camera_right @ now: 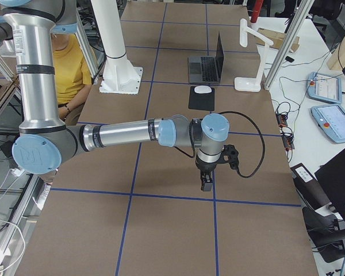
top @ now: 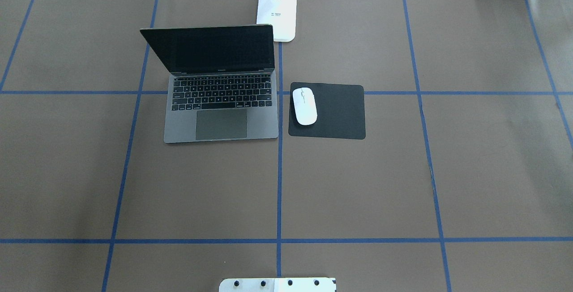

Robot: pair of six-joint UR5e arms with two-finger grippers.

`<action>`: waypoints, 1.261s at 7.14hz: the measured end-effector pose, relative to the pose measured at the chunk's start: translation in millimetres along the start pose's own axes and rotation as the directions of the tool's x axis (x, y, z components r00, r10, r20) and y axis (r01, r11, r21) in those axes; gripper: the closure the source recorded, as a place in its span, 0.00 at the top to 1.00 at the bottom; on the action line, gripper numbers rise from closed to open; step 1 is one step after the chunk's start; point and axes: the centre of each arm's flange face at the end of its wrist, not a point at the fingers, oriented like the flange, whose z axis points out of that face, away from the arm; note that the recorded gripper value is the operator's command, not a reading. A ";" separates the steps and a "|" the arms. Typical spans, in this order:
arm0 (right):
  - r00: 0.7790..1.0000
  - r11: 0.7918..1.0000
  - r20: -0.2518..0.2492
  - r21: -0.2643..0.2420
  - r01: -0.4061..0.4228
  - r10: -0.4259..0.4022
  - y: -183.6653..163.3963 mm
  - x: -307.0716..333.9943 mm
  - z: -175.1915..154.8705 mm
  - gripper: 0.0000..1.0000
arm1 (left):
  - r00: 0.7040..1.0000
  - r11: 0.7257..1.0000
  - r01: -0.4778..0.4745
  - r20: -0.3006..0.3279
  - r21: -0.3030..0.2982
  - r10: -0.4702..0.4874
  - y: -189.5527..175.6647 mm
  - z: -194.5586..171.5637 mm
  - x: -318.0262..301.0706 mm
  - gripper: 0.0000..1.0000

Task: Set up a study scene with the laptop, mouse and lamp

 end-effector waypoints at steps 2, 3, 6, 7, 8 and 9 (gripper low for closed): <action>1.000 1.000 0.005 0.008 0.005 -0.005 -0.4 -1.4 -0.5 1.00 | 1.000 1.000 -0.013 -0.005 0.008 0.013 0.2 -3.2 3.5 1.00; 1.000 1.000 0.004 0.013 0.011 -0.011 -0.9 -1.2 0.5 1.00 | 1.000 1.000 -0.016 -0.005 0.011 0.016 0.0 -4.0 4.3 1.00; 1.000 1.000 0.006 0.011 0.027 -0.027 -2.7 -5.3 6.1 1.00 | 0.999 0.999 -0.032 0.004 0.026 0.032 -2.2 -8.5 8.6 1.00; 0.999 0.999 0.007 0.005 0.037 -0.037 -3.9 -9.8 9.6 1.00 | 0.999 0.999 -0.034 0.005 0.027 0.034 -2.3 -9.0 9.0 1.00; 0.999 0.999 0.009 -0.001 0.048 -0.048 -5.5 -15.3 13.1 1.00 | 0.999 0.999 -0.038 0.006 0.029 0.037 -2.5 -9.8 9.7 1.00; 0.999 0.999 0.009 -0.003 0.054 -0.054 -6.4 -18.4 14.5 1.00 | 0.999 0.999 -0.042 0.008 0.032 0.042 -2.9 -11.8 11.4 1.00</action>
